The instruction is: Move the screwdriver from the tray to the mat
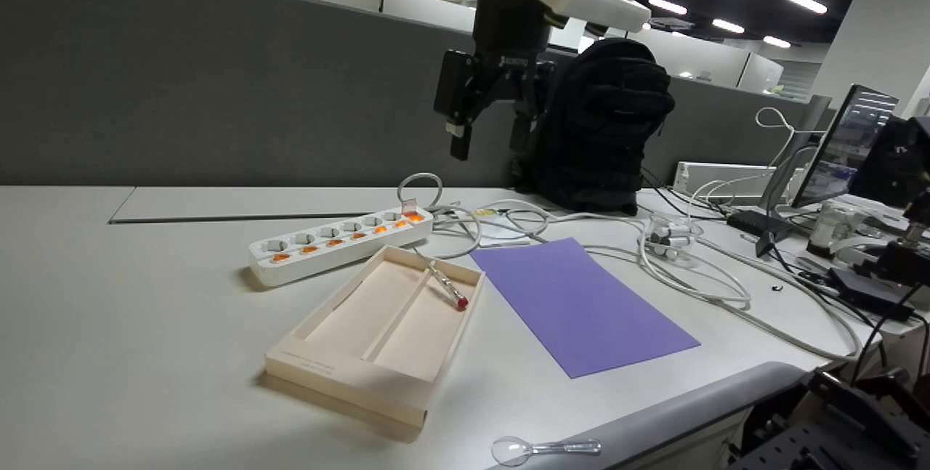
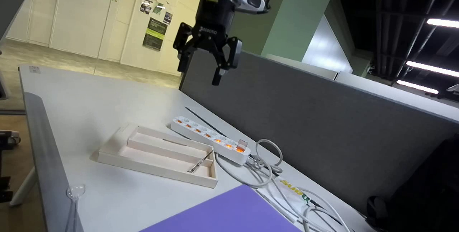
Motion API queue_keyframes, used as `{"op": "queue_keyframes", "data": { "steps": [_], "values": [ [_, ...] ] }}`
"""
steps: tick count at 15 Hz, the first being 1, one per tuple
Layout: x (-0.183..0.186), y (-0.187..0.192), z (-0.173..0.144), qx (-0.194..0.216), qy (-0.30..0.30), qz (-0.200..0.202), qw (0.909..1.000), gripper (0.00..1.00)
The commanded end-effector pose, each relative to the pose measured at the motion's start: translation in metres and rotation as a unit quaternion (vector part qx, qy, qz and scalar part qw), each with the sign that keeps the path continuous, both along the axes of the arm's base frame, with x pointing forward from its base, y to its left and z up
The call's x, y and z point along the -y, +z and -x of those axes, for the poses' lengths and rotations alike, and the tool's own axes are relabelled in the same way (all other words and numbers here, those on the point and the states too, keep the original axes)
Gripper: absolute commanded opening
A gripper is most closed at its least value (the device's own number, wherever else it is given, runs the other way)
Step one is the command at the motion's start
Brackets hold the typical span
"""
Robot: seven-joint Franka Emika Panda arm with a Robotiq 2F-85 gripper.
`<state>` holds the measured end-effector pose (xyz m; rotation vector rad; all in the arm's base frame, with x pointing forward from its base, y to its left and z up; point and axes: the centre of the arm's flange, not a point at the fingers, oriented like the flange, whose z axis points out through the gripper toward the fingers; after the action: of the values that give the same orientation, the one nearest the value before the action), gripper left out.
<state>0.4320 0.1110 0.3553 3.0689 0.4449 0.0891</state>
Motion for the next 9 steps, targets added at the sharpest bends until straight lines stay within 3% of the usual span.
{"op": "queue_keyframes", "data": {
  "steps": [1,5,9],
  "values": [
    [0.006,-0.003,-0.006,-0.001,0.011,0.002,0.9999,1.00],
    [0.021,-0.028,-0.032,-0.031,0.081,0.009,0.9962,1.00],
    [0.032,-0.064,-0.061,-0.070,0.178,0.009,0.9814,1.00]
  ]
}}
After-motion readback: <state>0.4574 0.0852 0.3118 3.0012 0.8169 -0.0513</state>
